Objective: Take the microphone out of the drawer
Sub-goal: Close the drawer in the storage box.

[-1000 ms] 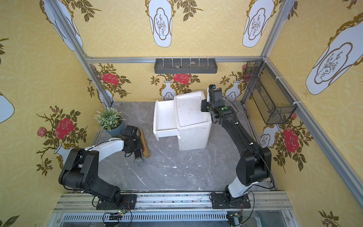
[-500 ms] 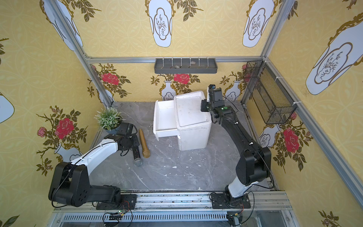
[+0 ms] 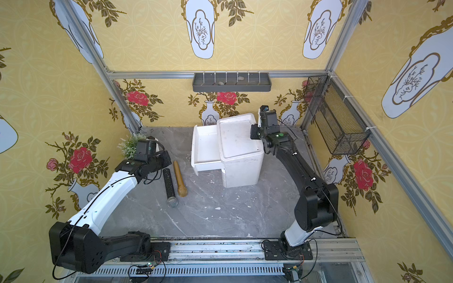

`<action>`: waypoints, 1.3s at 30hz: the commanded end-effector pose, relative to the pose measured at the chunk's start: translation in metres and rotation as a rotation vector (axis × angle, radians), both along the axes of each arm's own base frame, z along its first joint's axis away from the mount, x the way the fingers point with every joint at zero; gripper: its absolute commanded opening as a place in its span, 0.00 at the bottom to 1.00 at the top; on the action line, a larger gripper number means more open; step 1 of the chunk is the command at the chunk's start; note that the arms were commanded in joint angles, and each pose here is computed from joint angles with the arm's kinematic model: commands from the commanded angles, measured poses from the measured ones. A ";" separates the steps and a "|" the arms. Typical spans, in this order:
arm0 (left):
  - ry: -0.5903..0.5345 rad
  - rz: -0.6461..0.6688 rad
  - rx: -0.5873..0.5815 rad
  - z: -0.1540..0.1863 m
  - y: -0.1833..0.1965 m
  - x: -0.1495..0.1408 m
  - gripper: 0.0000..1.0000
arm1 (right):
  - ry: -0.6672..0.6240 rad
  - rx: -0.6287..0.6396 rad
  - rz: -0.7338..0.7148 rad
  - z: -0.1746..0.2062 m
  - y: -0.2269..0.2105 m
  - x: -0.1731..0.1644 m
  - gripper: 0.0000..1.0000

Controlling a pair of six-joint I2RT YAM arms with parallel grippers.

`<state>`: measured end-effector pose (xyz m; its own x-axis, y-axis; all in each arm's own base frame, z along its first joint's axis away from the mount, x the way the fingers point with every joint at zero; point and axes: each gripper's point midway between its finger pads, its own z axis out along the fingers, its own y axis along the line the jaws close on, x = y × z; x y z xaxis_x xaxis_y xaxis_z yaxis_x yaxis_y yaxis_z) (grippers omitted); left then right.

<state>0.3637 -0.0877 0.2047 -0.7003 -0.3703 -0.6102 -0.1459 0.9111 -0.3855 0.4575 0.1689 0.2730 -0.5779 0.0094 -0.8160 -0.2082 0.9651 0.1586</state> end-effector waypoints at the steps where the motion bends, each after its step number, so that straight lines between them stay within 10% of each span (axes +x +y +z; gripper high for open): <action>1: -0.052 -0.071 -0.113 0.016 -0.025 0.017 0.00 | 0.174 -0.005 0.010 -0.040 0.003 -0.022 0.01; 23: -0.027 -0.269 -0.501 0.016 -0.092 0.050 0.00 | 0.185 -0.003 0.019 -0.045 0.010 -0.018 0.01; 39: -0.005 -0.340 -0.570 0.018 -0.129 0.039 0.00 | 0.181 -0.007 0.020 -0.042 0.009 -0.019 0.01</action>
<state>0.4040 -0.2051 0.2163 -0.8268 -0.4107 -0.3843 0.0807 0.5897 -0.8036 0.4615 0.1732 0.2729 -0.5776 0.0119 -0.8162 -0.1992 0.9676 0.1550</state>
